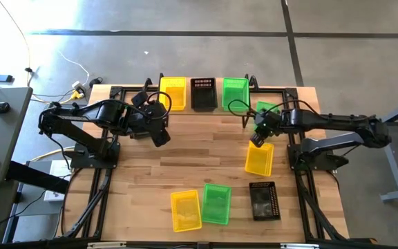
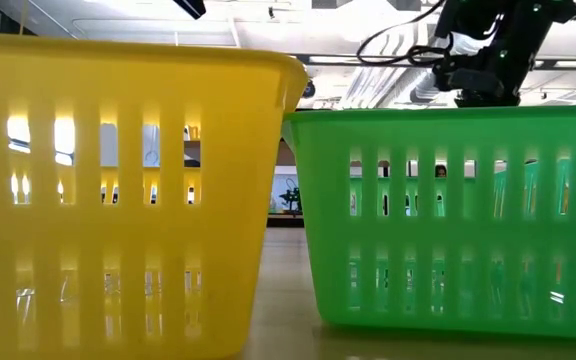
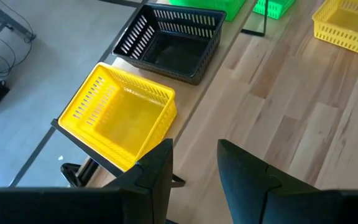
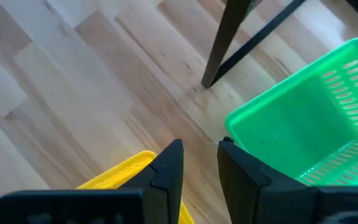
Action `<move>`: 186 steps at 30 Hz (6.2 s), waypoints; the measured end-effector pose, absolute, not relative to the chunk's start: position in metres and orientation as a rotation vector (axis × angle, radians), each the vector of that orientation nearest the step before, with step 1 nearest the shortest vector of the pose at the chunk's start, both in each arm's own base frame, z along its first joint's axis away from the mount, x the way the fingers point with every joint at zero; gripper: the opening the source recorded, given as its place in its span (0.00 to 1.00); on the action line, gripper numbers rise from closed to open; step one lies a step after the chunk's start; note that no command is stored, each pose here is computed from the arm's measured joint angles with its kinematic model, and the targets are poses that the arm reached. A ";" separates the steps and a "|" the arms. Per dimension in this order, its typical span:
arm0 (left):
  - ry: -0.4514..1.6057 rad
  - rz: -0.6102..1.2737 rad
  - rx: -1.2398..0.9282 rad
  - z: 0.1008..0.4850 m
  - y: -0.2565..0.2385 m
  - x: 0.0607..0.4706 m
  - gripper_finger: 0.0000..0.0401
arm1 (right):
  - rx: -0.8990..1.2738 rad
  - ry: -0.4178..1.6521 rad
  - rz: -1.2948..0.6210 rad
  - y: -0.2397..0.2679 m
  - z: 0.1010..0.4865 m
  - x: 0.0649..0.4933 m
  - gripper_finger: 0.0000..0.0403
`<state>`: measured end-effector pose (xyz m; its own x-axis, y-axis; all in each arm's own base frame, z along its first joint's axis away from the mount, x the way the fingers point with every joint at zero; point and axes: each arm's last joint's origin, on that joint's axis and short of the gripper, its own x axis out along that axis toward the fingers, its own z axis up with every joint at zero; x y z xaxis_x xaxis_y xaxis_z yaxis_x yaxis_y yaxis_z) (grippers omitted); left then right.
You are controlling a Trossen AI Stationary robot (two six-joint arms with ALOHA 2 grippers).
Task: Stack baskets on shelf by color
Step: Stack the top green bin on the green bin on the shelf
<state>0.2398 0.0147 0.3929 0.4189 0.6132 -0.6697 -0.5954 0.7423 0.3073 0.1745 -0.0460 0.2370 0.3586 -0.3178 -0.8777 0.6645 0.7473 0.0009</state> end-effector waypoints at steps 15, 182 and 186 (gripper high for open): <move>0.859 0.747 0.038 0.393 0.015 0.240 0.29 | 0.064 1.326 -0.512 -0.053 0.206 0.191 0.21; 0.857 0.747 0.018 0.392 0.014 0.240 0.29 | 0.186 1.255 -0.876 -0.034 0.310 0.195 0.00; 0.856 0.749 0.014 0.392 0.014 0.240 0.29 | 0.152 1.214 -0.909 -0.036 0.327 0.193 0.00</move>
